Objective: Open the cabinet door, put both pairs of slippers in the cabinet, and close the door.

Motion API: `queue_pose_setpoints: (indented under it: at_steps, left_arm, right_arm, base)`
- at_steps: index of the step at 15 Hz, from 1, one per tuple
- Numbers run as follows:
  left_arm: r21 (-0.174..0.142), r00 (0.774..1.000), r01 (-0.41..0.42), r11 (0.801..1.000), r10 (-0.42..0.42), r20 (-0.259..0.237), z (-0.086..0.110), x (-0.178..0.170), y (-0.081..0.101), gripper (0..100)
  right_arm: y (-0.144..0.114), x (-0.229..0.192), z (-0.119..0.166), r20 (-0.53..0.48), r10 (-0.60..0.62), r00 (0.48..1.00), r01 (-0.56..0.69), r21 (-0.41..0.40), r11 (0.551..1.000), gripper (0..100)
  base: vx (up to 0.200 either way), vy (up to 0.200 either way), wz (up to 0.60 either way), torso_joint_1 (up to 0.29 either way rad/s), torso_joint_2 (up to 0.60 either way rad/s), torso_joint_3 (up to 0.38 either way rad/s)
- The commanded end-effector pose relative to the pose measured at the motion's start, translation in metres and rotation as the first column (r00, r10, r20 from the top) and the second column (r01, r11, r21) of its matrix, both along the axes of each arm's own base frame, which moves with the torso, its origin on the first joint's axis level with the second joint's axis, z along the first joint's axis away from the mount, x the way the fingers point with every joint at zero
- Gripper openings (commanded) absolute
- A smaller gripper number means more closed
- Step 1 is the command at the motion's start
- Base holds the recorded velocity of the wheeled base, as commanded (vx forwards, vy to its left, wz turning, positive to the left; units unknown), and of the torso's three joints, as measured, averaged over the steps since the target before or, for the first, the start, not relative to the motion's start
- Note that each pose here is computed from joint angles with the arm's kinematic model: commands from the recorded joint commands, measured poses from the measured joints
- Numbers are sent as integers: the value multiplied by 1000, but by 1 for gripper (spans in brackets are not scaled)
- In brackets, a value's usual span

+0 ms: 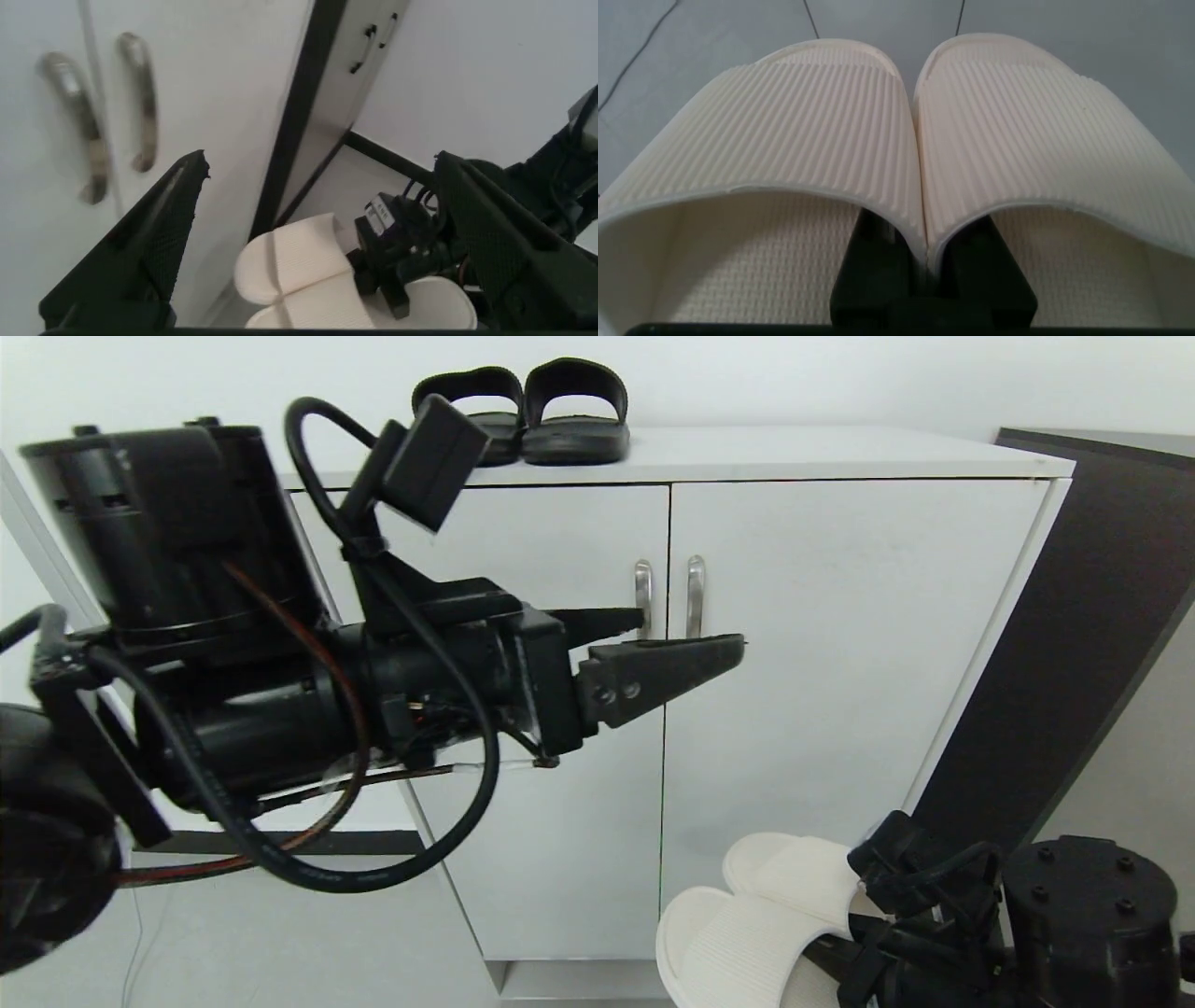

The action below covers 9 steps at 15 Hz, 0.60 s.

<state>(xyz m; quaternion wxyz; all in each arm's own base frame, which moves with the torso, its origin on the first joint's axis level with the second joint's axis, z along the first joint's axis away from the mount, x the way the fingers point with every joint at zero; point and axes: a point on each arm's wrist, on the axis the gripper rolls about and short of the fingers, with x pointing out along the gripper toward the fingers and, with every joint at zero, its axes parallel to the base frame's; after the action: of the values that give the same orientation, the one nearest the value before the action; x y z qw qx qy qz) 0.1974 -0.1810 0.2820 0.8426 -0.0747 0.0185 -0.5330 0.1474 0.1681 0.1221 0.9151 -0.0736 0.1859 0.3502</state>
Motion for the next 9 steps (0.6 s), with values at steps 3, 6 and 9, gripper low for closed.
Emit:
queue_pose_setpoints:
  at_steps: [3, 6, 9]
  left_arm:
    - [-16, 993, 102, 995, -103, -61, -3, 15, -29, 100]
    - [-23, 985, 139, 990, -140, -97, -7, 28, -42, 100]
    - [-14, 990, 88, 996, -89, -106, -12, 35, -46, 100]
  right_arm:
    - [-1, -2, -4, -11, 3, 1000, -3, -12, 1000, 0]
    - [0, -3, -4, -11, 11, 1000, -11, -12, 1000, 0]
    - [0, -2, -6, -17, 11, 1000, -11, -19, 1000, 0]
  base:
    - [0, 0, 0, 0, 0, 0]
    - [0, 0, 0, 0, 0, 0]
    - [0, 0, 0, 0, 0, 0]
